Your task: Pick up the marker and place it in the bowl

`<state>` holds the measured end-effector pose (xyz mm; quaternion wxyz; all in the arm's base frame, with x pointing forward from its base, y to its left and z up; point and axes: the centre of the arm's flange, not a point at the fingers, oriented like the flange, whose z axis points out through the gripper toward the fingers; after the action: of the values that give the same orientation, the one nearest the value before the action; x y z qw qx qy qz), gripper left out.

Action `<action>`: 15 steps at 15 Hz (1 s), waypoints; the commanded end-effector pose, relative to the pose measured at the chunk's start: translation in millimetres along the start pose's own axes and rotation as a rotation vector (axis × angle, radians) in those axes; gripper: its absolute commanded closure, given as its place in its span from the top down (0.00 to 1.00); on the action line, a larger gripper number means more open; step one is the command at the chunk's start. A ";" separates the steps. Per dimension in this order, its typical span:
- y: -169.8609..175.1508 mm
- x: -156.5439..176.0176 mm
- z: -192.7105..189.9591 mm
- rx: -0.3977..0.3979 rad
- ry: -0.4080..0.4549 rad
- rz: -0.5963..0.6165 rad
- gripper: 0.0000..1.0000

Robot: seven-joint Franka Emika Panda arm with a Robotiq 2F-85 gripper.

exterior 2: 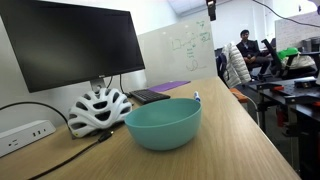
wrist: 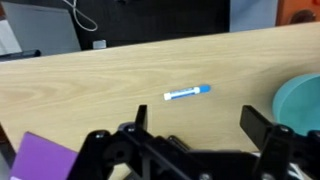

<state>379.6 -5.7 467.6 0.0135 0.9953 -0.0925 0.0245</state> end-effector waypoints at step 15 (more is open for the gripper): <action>-9.2 106.3 218.7 -0.088 0.060 0.984 1.00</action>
<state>491.6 -28.7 261.3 0.0305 0.8690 -0.4916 0.0474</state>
